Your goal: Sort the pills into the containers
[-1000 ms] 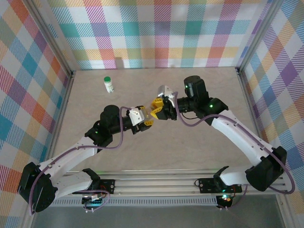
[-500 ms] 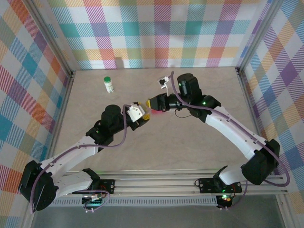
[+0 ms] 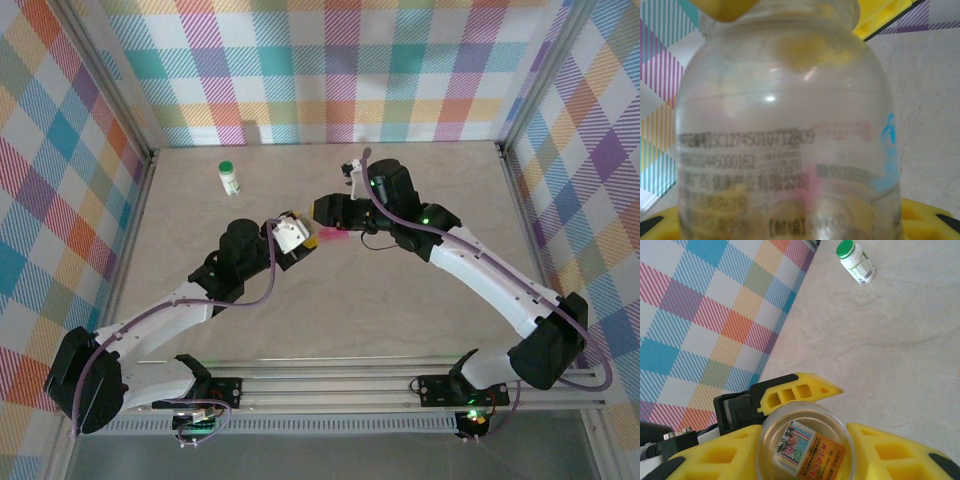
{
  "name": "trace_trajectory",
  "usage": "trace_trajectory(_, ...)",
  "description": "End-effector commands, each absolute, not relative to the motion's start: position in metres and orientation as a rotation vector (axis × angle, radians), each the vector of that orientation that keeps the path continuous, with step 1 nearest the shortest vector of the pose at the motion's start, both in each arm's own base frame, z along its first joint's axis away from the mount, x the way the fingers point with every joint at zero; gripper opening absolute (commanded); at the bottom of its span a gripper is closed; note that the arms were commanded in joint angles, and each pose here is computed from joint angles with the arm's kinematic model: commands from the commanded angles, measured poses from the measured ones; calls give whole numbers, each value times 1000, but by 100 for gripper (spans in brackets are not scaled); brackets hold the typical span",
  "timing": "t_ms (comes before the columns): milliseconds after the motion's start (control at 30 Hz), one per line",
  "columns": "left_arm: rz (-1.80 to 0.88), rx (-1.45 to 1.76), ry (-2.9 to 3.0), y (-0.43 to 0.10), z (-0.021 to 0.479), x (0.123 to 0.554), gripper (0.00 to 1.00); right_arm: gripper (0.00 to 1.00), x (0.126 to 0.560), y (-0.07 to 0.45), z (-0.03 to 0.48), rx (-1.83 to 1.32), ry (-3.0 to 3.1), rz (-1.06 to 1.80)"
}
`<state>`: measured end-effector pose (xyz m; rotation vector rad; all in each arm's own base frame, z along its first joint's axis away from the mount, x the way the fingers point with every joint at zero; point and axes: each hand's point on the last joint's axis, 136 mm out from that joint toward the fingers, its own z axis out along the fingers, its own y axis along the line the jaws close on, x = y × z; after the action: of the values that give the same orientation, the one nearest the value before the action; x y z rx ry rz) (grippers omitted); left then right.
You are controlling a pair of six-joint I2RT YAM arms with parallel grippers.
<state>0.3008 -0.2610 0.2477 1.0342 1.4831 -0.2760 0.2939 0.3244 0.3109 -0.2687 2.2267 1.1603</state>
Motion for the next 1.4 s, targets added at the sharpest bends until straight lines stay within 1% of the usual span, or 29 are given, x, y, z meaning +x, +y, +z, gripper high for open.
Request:
trace_trajectory(0,-420,1132,1123,-302,307,256,0,41,312,317,299,-190,2261,1033)
trace_trajectory(133,-420,1140,1135,-302,303,257,0,42,314,316,300,-179,2254,1026)
trace_trajectory(333,-438,1146,1140,-304,299,256,0,50,316,315,302,-176,2244,1011)
trace_trajectory(733,-452,1143,1153,-306,295,257,0,52,317,312,312,-181,2209,999)
trace_trajectory(900,-460,1147,1162,-307,290,257,0,53,327,300,329,-179,2151,947)
trace_trajectory(1100,-485,1139,1156,-307,291,254,0,54,355,271,352,-183,2048,862)
trace_trajectory(1167,-491,1133,1156,-306,293,254,0,54,356,264,362,-230,1992,841)
trace_trajectory(1267,-504,1123,1159,-303,297,254,0,54,338,266,386,-477,1816,801)
trace_trajectory(1367,-537,1135,1172,-299,297,254,0,54,302,271,393,-816,1615,740)
